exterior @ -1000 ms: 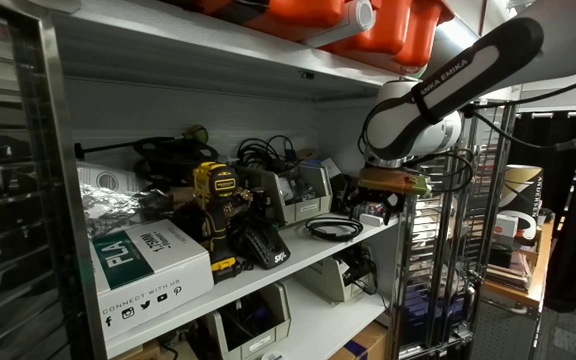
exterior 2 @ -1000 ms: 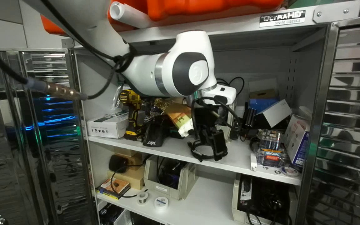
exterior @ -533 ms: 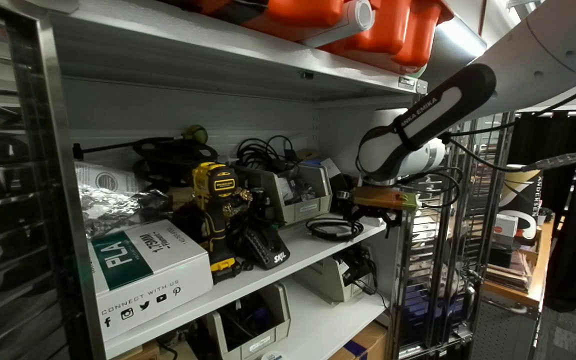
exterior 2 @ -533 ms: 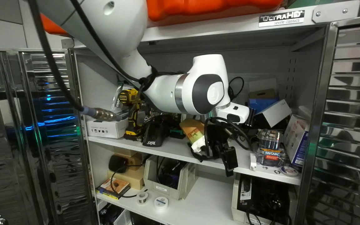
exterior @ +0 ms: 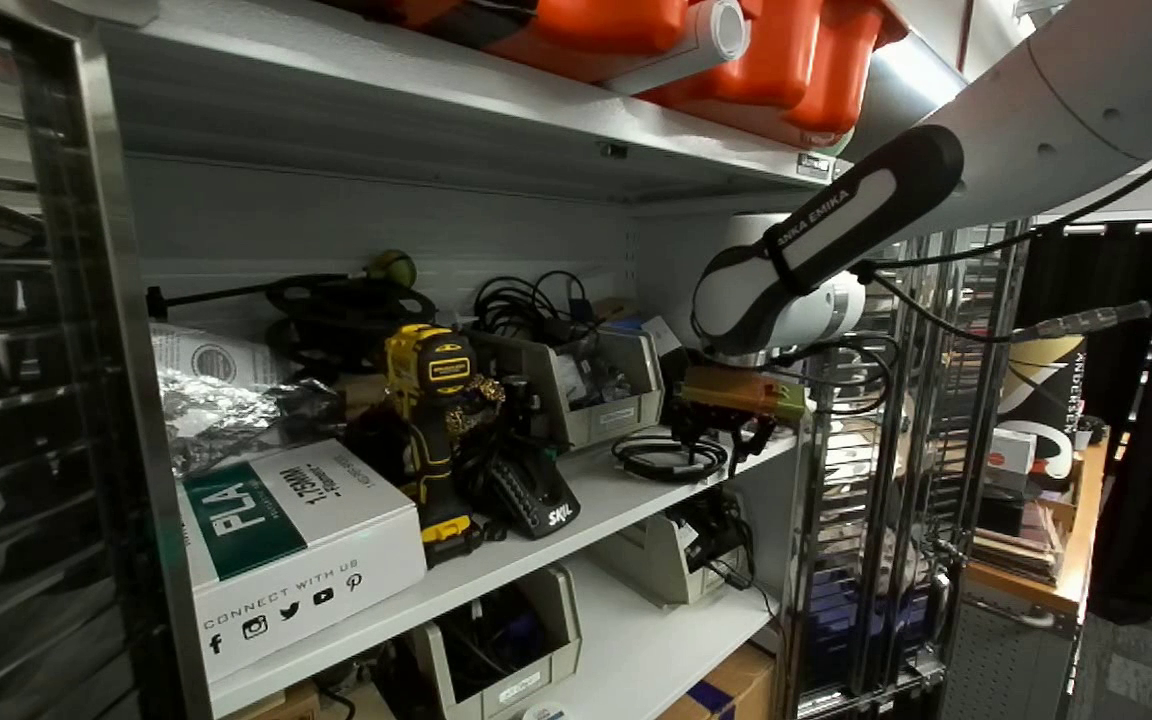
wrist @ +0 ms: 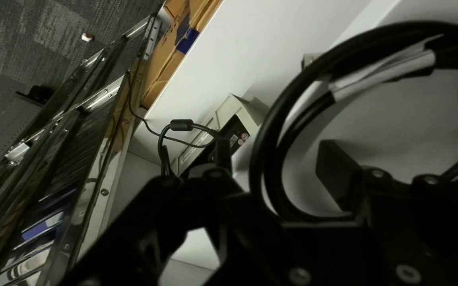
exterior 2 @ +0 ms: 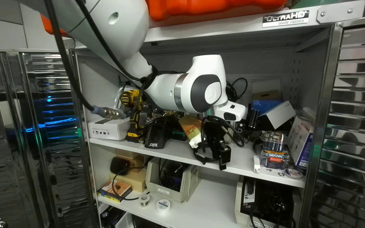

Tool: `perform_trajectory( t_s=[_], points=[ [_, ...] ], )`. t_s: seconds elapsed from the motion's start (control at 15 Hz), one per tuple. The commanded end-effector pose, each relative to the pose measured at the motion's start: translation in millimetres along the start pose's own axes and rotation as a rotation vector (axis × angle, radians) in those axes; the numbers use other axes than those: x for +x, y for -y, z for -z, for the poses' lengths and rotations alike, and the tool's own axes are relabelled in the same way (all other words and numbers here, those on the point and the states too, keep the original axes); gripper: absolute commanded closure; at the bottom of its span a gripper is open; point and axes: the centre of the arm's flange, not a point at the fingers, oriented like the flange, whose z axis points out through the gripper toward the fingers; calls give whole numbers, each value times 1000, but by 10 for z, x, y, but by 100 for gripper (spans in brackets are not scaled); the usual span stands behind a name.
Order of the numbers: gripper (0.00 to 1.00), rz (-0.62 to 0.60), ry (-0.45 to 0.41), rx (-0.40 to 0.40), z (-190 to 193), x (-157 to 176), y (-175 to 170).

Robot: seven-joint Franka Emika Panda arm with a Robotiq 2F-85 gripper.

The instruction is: Pick up the black cable and put it in the tool box

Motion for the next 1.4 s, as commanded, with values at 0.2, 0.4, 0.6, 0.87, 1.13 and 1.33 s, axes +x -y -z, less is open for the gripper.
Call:
perform_trajectory(
  t_s=[0.2,0.4,0.6,0.87,1.13,1.33],
  points=[
    [88,5,33,-35,154,-223,-4],
    [93,24,36,-76,261,-445,-75],
    [87,69,31,-126,381,-784,-195],
    [88,141,-44,-143,668,-1232,-386],
    [89,118,-170,-37,1072,-1233,-334],
    [89,76,-258,50,1215,-1065,-194]
  ],
)
